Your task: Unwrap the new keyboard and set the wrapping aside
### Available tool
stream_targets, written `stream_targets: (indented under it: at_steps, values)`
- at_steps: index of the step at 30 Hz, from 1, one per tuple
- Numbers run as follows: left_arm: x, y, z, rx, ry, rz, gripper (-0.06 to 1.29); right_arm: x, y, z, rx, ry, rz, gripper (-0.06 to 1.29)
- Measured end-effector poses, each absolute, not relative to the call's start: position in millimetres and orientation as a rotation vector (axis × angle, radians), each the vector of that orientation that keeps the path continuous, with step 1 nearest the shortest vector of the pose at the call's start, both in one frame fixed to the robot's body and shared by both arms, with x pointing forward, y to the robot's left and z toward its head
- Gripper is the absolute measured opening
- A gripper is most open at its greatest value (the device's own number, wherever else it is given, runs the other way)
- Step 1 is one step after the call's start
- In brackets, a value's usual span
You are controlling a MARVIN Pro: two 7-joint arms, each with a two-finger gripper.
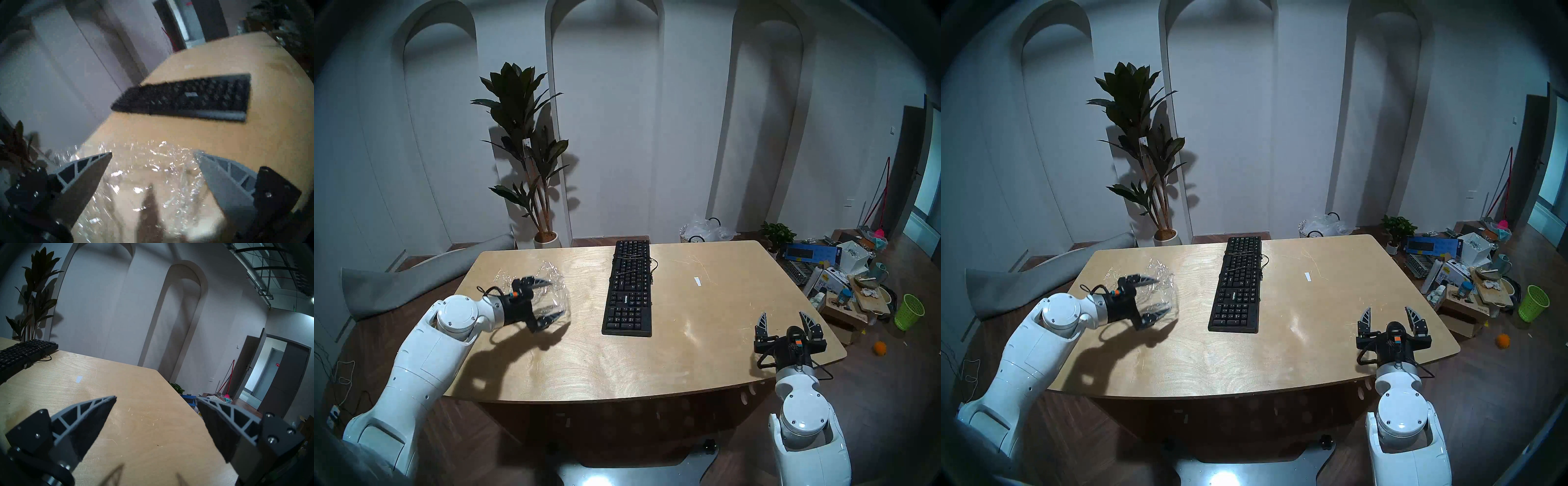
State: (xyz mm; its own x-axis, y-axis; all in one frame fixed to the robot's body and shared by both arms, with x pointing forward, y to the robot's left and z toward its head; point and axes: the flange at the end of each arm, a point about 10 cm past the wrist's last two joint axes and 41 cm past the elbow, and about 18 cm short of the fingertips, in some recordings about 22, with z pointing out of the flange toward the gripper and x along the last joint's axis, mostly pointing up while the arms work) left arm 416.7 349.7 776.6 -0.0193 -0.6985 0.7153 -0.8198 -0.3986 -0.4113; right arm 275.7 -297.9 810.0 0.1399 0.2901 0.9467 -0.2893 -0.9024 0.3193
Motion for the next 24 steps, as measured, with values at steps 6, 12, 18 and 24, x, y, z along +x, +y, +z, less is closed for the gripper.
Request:
stream_targets:
  at_steps: [6,12,18,24]
  values:
    - [424,383,799,2.152,-1.814,1.327,1.22,276,-298,809,1.998,0.000,1.810,1.25]
    - [435,415,838,2.191,-2.070,1.259,1.23,276,-298,808,1.998,0.000,1.809,1.25]
    - [445,420,883,2.114,-2.360,1.234,1.23,277,-298,809,1.997,0.000,1.810,1.25]
    - [454,414,935,1.950,-2.720,1.205,1.23,277,-298,809,1.996,-0.001,1.812,1.25]
